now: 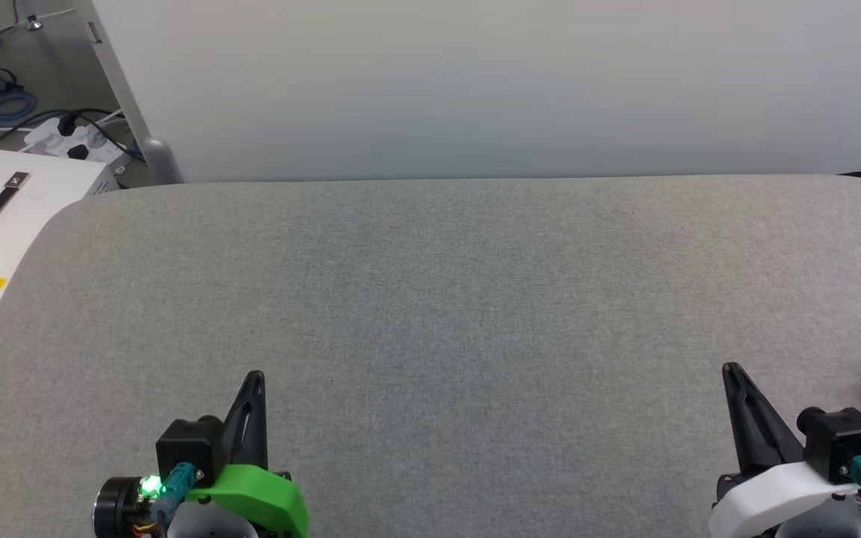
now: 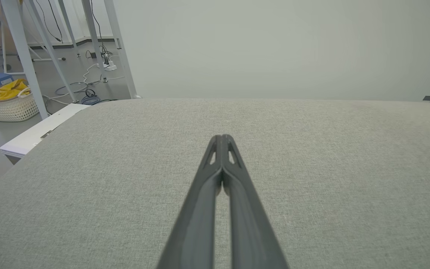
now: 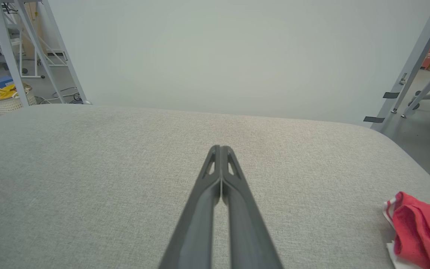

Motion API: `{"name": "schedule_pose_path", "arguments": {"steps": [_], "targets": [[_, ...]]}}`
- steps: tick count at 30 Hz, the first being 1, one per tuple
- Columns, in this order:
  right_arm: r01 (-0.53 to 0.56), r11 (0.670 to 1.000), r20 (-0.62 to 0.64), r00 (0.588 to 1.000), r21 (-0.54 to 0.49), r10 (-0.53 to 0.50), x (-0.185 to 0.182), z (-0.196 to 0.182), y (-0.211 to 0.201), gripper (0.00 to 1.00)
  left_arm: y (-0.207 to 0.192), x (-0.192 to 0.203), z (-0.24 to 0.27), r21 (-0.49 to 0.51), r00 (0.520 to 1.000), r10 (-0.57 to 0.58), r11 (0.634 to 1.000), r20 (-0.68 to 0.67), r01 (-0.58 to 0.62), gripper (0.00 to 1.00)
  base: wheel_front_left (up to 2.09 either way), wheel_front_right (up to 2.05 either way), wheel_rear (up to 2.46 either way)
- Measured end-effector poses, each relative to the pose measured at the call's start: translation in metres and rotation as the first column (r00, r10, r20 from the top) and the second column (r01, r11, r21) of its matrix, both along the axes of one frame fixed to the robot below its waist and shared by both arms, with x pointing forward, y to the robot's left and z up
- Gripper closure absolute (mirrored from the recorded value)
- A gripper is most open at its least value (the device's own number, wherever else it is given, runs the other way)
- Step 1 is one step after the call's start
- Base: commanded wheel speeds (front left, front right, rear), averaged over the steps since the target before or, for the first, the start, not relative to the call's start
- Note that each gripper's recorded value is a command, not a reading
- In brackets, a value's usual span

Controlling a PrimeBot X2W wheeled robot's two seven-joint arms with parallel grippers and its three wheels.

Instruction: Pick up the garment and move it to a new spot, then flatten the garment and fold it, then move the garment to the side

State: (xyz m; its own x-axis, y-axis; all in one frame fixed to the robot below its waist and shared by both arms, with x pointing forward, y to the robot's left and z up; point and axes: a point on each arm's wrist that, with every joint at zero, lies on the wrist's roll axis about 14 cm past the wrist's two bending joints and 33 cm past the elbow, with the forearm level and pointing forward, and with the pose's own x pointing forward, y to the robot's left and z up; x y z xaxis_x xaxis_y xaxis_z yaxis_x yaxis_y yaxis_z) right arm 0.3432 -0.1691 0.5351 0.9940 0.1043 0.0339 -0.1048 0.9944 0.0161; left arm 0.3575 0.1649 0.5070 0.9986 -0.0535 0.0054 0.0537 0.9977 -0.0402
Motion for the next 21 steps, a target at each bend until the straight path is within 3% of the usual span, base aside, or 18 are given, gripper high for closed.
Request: {"name": "schedule_pose_path", "arguments": {"steps": [21], "targets": [[-0.007,1.000,-0.012,1.000,-0.024,0.007,0.0077,-0.0038,0.0027,1.00,0.0026,0.0029,0.0035,0.022,1.000,0.011,1.000,-0.010,-0.011,1.00,0.00,0.00,0.00]]}}
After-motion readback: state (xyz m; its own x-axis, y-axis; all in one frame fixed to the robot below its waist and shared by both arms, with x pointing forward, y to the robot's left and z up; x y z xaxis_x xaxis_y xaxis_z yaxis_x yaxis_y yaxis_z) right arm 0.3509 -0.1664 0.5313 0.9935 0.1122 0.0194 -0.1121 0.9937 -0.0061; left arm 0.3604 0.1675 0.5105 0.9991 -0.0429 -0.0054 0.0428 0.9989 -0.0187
